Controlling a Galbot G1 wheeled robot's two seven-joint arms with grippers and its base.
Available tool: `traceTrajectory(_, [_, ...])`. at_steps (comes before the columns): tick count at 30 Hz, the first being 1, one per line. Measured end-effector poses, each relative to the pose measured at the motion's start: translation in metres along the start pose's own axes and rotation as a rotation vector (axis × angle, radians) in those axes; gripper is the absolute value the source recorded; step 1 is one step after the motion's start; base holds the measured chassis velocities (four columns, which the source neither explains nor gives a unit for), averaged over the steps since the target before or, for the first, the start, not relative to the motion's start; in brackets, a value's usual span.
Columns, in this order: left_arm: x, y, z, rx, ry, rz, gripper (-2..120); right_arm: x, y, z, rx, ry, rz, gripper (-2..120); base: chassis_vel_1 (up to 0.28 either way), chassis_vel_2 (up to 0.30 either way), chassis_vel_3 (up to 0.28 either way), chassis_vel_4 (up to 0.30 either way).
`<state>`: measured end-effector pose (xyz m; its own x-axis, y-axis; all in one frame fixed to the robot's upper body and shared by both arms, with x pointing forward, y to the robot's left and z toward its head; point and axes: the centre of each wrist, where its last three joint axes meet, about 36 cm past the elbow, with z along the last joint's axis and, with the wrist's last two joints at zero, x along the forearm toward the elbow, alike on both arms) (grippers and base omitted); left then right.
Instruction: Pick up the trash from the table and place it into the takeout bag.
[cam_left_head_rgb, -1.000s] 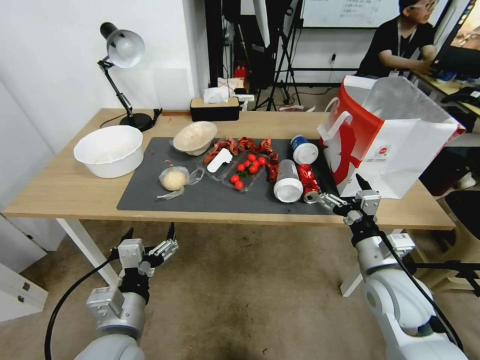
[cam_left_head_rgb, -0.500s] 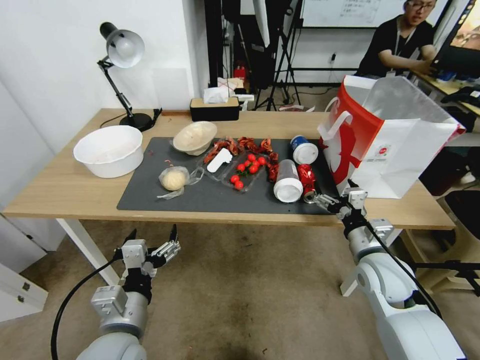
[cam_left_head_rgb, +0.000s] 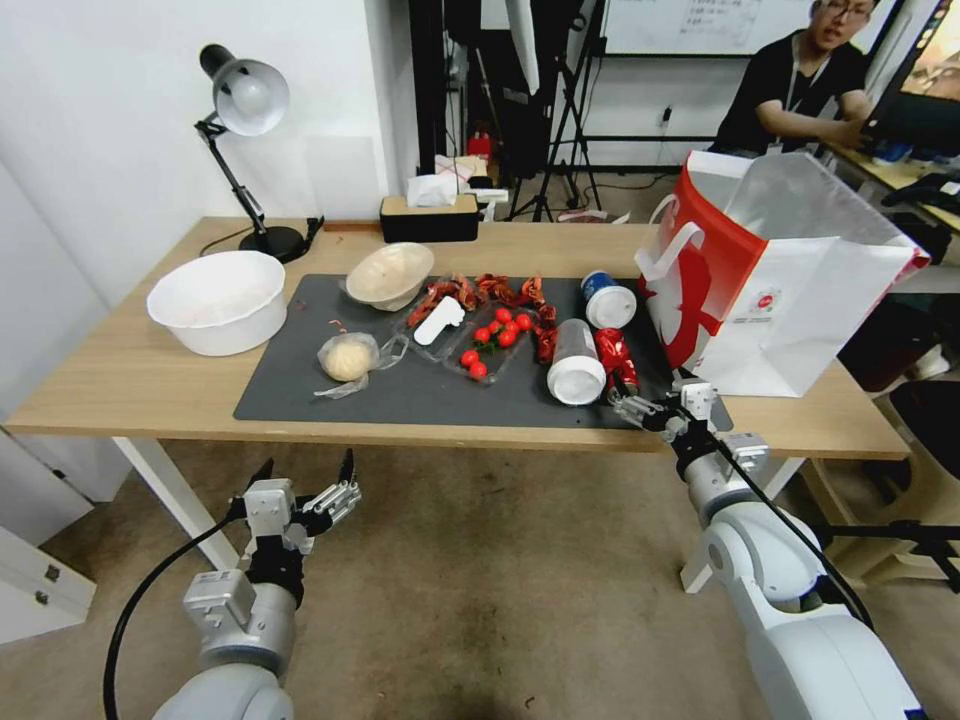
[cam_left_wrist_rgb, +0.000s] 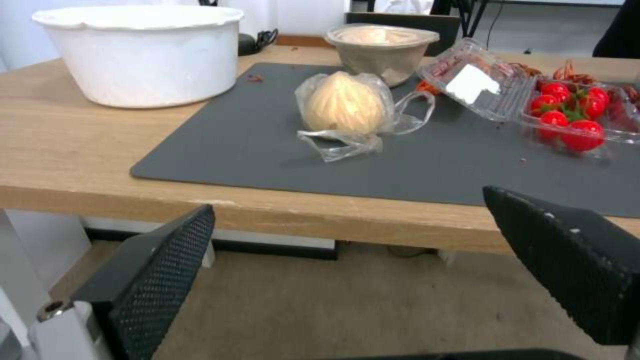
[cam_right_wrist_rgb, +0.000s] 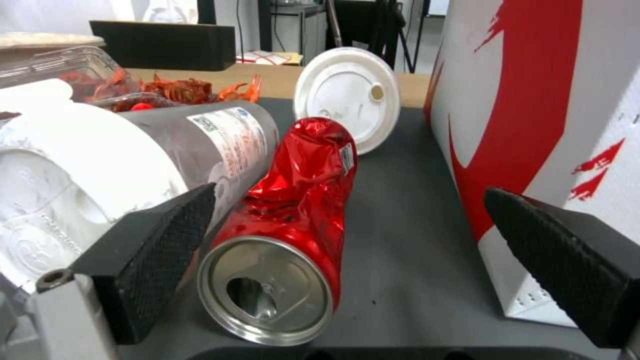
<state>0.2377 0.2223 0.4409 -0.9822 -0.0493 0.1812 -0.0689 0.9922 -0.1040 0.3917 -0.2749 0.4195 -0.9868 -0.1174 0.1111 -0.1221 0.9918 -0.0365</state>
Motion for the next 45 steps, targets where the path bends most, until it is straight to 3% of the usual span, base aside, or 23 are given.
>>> traceTrajectory(45, [0.002, -0.001, -0.003, -0.002, -0.012, 0.021, 100, -0.015, -0.011, 0.002, 0.015, 0.08, -0.072, 100, 0.0, 0.0, 0.0, 0.0])
